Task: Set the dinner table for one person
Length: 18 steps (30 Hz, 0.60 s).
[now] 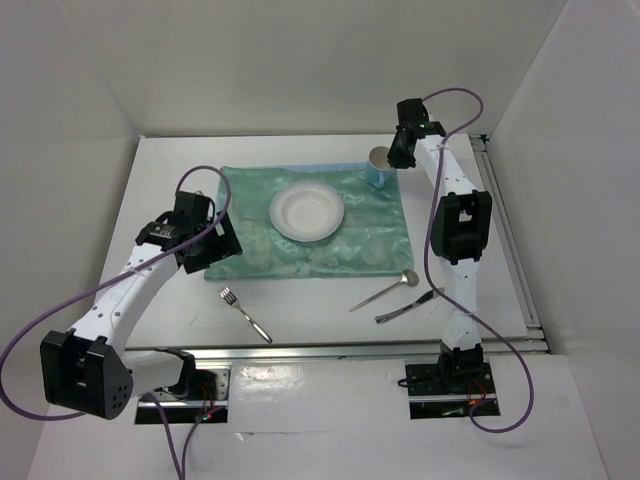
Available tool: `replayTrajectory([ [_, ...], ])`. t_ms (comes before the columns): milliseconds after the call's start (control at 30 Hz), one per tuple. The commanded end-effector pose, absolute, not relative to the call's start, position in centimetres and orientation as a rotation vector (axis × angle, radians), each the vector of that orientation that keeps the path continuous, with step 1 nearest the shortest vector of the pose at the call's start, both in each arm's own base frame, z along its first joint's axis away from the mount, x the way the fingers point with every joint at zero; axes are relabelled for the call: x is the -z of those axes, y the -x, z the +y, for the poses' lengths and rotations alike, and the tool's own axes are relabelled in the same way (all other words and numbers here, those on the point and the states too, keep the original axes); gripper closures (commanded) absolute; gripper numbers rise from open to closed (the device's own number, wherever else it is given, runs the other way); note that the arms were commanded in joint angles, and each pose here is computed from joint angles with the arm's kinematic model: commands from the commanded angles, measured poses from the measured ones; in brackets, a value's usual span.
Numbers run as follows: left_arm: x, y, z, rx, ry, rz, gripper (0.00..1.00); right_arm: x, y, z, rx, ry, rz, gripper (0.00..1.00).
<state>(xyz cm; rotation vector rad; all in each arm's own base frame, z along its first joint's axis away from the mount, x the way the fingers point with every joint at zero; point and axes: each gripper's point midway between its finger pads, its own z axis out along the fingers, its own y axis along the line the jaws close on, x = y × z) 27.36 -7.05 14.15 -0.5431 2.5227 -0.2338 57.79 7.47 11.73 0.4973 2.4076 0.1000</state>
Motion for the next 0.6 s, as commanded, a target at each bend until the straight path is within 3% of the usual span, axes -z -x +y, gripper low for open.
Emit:
replayTrajectory([
  [0, -13.6, -26.6, -7.7, 0.274, 0.613, 2.522, 0.00, -14.3, -59.3, 8.2, -0.150, -0.494, 2.327, 0.97],
  [200, -11.2, -25.2, -7.5, 0.255, 0.742, 2.558, 0.00, -13.4, -59.1, 8.8, -0.147, -0.486, 2.347, 0.90],
  [433, -9.2, -23.8, -7.8, 0.253, 0.846, 2.617, 0.00, -13.4, -59.1, 8.9, -0.157, -0.482, 2.350, 0.73],
  [467, -8.9, -23.5, -7.9, 0.260, 0.862, 2.626, 0.00, -13.4, -59.1, 8.9, -0.157, -0.482, 2.350, 0.57],
  [567, -8.2, -22.9, -8.6, 0.278, 0.874, 2.646, 0.00, -14.1, -59.0, 9.2, -0.183, -0.473, 2.344, 0.32],
])
